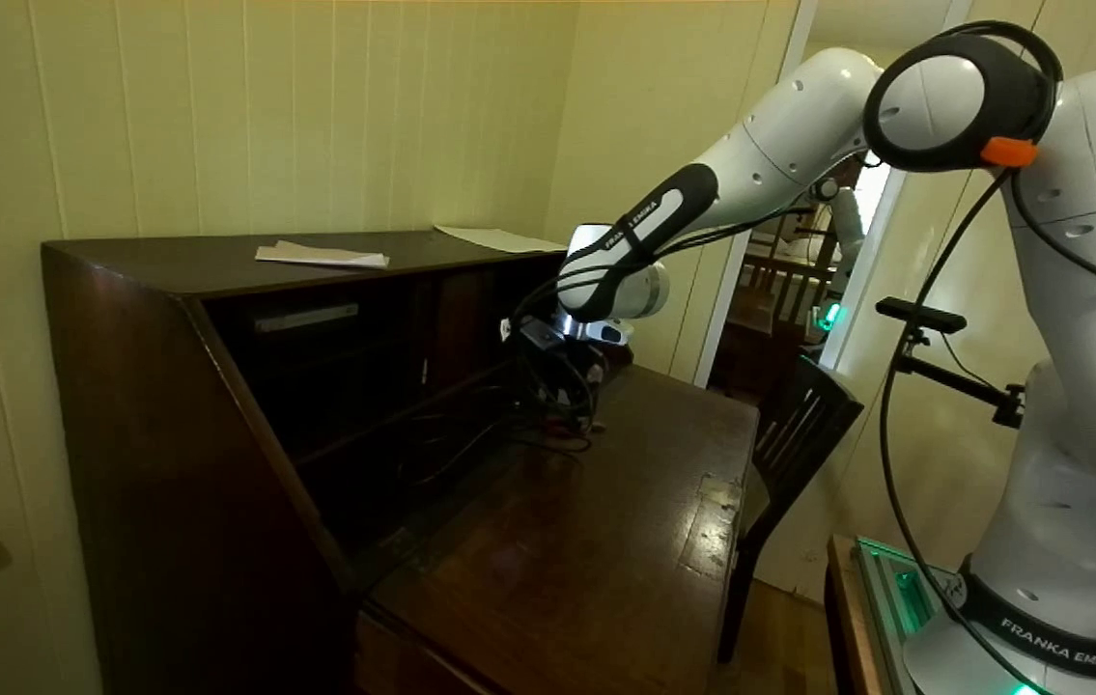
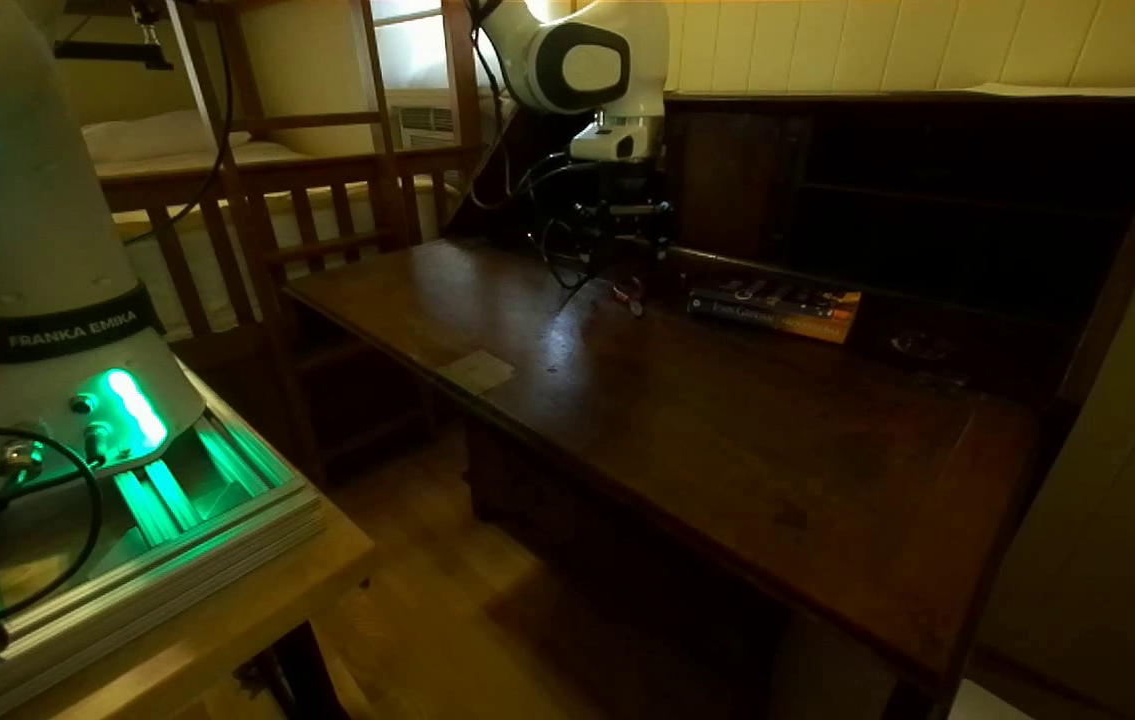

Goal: Use the orange object to open the cabinet door

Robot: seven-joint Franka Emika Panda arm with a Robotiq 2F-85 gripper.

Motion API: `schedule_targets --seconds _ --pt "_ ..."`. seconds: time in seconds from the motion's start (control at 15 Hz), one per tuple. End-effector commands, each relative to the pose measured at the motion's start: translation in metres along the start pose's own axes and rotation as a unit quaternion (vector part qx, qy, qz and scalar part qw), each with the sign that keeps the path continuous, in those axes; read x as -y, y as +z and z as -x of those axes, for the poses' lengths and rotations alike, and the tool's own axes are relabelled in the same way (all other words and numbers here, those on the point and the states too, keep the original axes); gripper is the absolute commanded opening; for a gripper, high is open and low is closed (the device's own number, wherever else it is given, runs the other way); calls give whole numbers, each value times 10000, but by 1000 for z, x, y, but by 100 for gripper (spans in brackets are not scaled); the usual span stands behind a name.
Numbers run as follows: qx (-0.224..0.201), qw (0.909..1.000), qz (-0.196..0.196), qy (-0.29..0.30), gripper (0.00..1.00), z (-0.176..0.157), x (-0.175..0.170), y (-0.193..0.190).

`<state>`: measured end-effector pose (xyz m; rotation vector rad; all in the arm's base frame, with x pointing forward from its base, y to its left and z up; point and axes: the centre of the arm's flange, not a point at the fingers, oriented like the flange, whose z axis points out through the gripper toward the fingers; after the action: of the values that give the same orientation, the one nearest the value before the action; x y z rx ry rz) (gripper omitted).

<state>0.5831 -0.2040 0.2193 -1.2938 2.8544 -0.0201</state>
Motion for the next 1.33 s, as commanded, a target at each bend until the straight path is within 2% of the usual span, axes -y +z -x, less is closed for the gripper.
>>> schedule_targets --seconds 0.0,0.33,0.47,0.87,1.07,1.13,1.27 --pt "-50 9996 86 273 100 -1 16 8" --pt "-101 9982 82 583 100 -4 17 18" --pt "-133 9980 86 606 74 -2 17 22" --pt "-121 9975 14 691 31 0 19 16" --pt "-201 9981 121 574 29 -1 16 11" --pt "-188 9989 145 399 29 0 11 4" --pt "-68 9993 83 -355 29 3 -4 -14"
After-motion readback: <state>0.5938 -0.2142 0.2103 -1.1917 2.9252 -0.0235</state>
